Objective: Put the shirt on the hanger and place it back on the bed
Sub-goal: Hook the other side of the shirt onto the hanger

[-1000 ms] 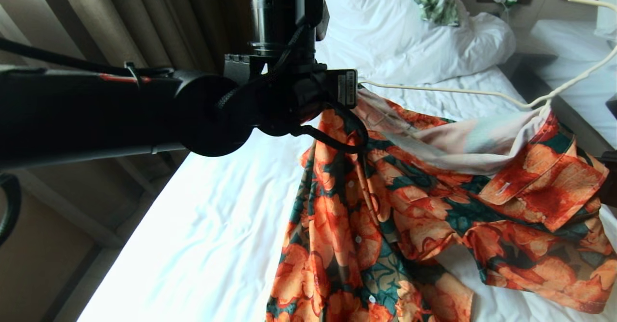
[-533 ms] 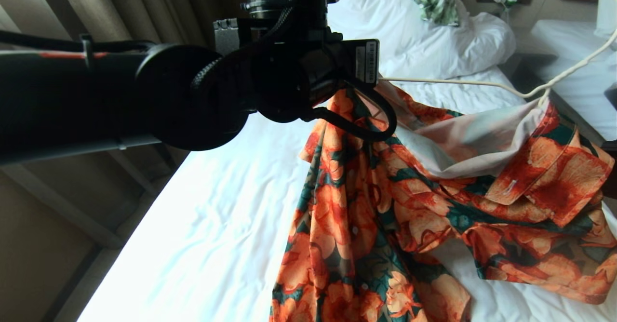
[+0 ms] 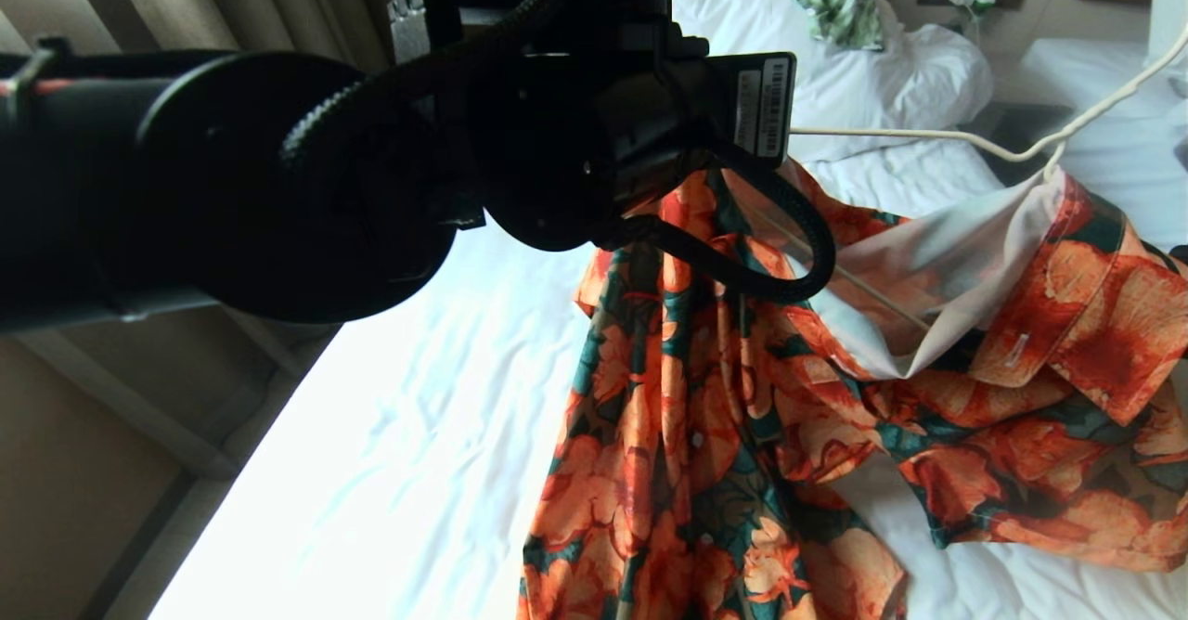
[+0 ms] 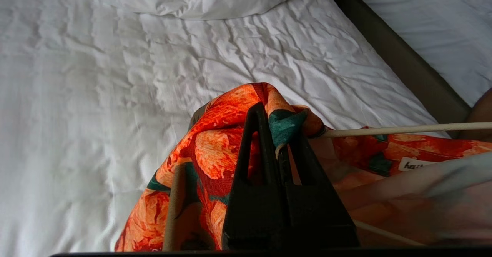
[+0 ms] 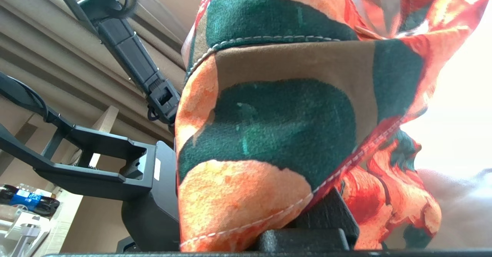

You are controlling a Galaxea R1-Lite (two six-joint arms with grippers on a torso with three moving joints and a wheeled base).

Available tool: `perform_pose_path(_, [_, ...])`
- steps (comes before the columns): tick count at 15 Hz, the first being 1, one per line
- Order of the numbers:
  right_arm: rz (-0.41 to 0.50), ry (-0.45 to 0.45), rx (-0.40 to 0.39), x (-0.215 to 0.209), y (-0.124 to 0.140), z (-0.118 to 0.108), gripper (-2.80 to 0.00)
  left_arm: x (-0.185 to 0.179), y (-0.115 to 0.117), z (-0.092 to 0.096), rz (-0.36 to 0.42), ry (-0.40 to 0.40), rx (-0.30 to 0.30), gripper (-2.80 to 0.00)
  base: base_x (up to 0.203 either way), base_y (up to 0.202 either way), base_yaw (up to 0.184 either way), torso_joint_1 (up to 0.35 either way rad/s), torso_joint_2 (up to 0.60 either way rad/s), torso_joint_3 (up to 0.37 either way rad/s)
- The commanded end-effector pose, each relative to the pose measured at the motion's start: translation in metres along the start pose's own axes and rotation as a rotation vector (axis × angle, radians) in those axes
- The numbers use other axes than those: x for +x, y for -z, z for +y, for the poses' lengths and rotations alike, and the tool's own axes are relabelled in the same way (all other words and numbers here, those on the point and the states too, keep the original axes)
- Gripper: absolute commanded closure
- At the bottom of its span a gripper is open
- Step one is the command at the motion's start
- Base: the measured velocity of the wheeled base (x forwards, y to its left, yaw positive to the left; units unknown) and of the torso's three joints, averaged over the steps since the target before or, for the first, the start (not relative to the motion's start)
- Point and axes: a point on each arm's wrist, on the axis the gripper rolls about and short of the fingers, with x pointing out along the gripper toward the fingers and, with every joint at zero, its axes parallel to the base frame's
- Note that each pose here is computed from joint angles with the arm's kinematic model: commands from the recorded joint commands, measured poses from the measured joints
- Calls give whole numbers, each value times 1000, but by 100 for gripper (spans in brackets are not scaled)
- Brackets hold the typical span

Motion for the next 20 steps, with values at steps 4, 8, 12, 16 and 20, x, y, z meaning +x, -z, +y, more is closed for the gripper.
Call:
perform_pose_path(4, [-4,8,26,-3,4,-9,0,23,15,22,26,-75,18,0,0,0,0,0,0,0])
perform_pose_path(8, [2,-1,8,1,-1,-8,0,6,13,-8,4,16,5,0,0,0,0,0,0,0])
perform_pose_path(12, [1,-5,-36,2,-6,-4,0,-14,21,-47,18,132,5,0,0,0,0,0,0,0])
perform_pose_path(16, [22,-72,-90,19,-10,2,0,-34,24,-79,7,228,3,0,0,0,0,0,0,0])
perform_pose_path(20, [32,-103,-109,26,-10,12,0,-30,29,-95,1,267,39,0,0,0,0,0,0,0])
